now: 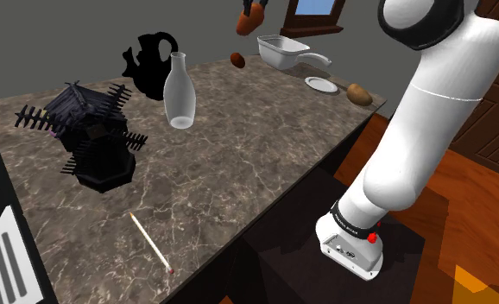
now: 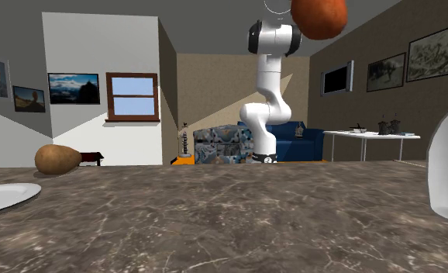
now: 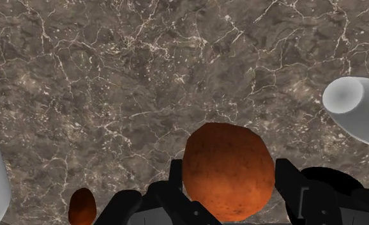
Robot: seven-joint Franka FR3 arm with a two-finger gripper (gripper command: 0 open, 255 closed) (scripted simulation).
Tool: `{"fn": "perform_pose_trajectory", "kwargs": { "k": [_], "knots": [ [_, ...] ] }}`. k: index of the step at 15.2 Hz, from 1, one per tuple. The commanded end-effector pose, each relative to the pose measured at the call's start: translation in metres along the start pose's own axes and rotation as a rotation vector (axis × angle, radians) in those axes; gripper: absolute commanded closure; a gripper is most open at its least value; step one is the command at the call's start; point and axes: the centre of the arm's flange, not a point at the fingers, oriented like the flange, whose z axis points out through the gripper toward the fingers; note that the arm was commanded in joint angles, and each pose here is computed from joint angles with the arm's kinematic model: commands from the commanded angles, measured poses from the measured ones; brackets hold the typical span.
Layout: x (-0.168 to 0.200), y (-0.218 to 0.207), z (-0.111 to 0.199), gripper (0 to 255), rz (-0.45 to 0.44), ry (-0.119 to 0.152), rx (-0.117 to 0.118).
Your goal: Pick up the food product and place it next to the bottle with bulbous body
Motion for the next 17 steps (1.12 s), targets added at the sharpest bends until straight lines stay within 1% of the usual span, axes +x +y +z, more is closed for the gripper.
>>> {"fn": "perform_pose_trajectory", "kwargs": {
  "k": [1,10,11,17],
  "knots": [
    [0.011,-0.028,0.003,255,0.001,0.0,0.0],
    [0.05,-0.14,-0.002,255,0.001,0.0,0.0],
    [0.052,-0.146,-0.002,255,0.001,0.0,0.0],
    [0.048,-0.148,0.029,255,0.001,0.0,0.0]
  ]
}}
